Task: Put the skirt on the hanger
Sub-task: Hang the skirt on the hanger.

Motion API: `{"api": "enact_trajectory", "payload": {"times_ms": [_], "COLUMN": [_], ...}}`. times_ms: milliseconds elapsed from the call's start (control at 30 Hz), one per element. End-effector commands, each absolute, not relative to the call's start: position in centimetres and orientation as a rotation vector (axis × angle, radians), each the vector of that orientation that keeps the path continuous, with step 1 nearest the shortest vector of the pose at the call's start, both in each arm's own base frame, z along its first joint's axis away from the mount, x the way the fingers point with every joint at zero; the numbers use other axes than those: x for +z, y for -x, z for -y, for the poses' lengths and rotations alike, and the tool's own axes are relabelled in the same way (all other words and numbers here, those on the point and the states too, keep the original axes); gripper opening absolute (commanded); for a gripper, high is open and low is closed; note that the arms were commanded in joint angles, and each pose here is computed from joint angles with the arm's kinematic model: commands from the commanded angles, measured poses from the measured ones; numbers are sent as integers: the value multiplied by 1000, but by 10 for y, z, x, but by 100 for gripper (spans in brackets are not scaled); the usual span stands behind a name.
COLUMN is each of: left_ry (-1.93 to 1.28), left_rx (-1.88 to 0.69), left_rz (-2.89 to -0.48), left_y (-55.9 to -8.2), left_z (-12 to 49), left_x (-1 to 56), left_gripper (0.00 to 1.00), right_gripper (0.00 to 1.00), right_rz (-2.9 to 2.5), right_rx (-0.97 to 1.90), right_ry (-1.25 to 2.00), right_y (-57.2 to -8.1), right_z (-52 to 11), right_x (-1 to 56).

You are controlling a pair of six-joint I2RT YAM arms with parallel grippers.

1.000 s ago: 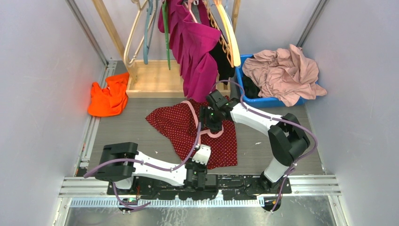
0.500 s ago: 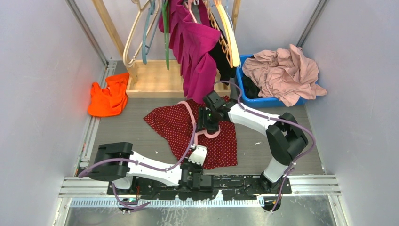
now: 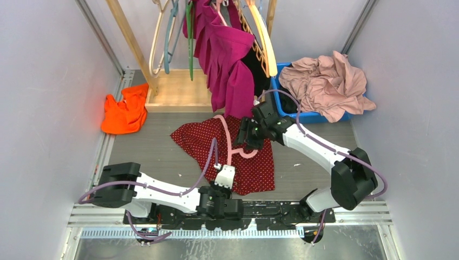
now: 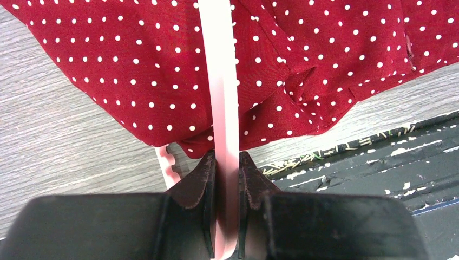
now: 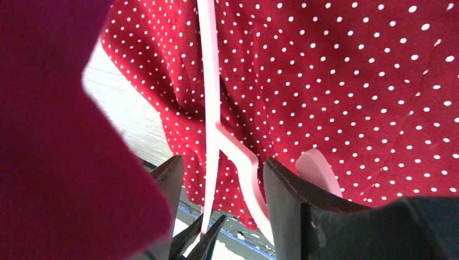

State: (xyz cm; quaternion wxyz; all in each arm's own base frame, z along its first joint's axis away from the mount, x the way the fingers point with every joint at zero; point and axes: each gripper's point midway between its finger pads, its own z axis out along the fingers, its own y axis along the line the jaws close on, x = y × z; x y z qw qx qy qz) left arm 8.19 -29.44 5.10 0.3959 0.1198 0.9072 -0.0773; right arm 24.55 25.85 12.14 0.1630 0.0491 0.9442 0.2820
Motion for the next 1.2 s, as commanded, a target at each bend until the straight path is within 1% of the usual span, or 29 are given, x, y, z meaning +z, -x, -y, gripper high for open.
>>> {"api": "enact_trajectory", "payload": {"times_ms": [0,133,233,300,467,700,833,1000,1167], "left_ry": [-224,-233,-230,-228,-214,-209,-218,-220,-223], "left_rx": [-276,-250,-216,-211,-200,-205,-195,-191,-186], "left_rz": [-2282,-2285,-2287,-2290,-2297,-2291,-2289,-2289,-2291], "left_y": [-83,-83,-83,-82,-79,-75,-74,-74,-74], "left_z": [299,298,296,297,297,297,299,299,301], "left_x": [65,67,67,66,61,63,62,61,59], "left_gripper": [0,0,0,0,0,0,0,0,0], "right_gripper": [62,65,66,70,71,71,71,71,71], "right_rz": [-2673,-2634,-2567,-2527,-2474,-2512,-2503,-2455,-2443], "right_rx": [872,886,926,939,874,856,925,979,985], "right_ry": [-138,-123,-142,-136,-109,-154,-171,-155,-105], "right_y": [-240,-240,-243,-244,-243,-223,-216,-220,-222], "right_z": [-263,-259,-249,-242,-219,-195,-200,-208,-221], "right_x": [134,145,165,179,207,193,192,201,204]}}
